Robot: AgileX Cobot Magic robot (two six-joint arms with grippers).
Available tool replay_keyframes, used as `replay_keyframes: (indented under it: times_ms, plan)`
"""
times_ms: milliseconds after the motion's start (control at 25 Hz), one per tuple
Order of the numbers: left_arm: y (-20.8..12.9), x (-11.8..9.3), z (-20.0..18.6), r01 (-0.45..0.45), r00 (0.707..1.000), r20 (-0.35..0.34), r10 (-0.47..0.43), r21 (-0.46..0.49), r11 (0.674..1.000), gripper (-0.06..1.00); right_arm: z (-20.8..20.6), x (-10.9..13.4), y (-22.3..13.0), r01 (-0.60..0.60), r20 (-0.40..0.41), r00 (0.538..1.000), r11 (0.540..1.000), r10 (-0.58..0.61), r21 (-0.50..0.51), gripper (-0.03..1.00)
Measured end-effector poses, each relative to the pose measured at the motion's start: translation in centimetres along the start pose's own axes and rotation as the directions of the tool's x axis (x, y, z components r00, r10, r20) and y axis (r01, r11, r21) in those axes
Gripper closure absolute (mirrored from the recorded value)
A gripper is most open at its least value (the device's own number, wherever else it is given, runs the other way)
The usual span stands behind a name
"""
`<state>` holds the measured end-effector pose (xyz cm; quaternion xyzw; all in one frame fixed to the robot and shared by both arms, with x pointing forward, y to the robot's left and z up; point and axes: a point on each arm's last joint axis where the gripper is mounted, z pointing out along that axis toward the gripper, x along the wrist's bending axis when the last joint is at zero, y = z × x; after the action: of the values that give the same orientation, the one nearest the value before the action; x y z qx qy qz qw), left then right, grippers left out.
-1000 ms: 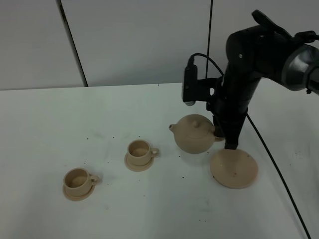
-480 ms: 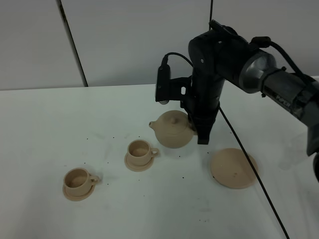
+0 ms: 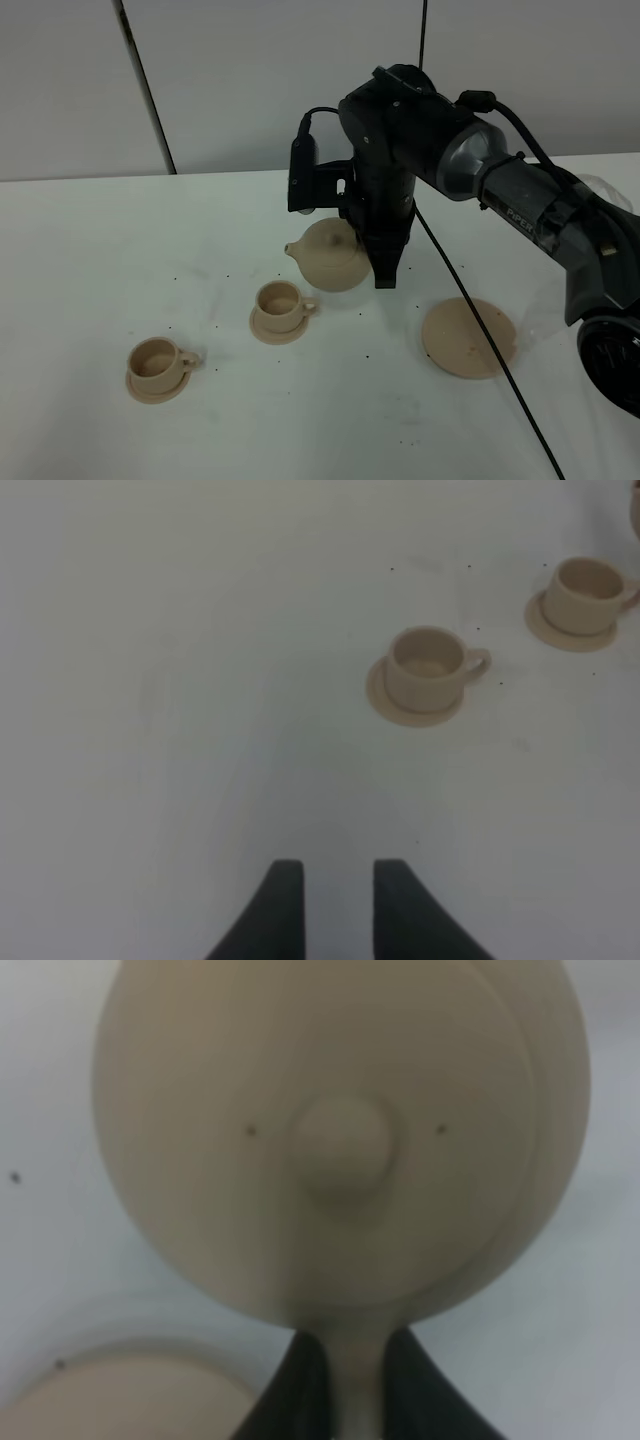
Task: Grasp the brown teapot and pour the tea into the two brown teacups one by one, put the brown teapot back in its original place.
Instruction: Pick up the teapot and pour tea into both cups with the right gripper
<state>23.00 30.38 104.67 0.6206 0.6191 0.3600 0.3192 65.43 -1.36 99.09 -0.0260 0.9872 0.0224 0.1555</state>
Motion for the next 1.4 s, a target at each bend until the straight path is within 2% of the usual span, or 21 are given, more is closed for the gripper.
replay_keyframes:
  times_ms: [640, 920, 1400]
  plan:
    - [0.0, 0.0, 0.0, 0.000, 1.000, 0.000, 0.000, 0.000, 1.000, 0.70, -0.1, 0.5, 1.0, 0.082, 0.068, 0.994, 0.992, -0.088, 0.099, 0.87]
    - [0.0, 0.0, 0.0, 0.000, 1.000, 0.000, 0.000, 0.000, 1.000, 0.70, 0.2, 1.3, 2.5, 0.151, 0.100, 0.981, 0.977, -0.167, 0.152, 0.87]
    - [0.0, 0.0, 0.0, 0.000, 1.000, 0.000, 0.000, 0.000, 1.000, 0.70, -0.1, 2.0, 3.6, 0.204, 0.129, 0.965, 0.961, -0.230, 0.189, 0.87]
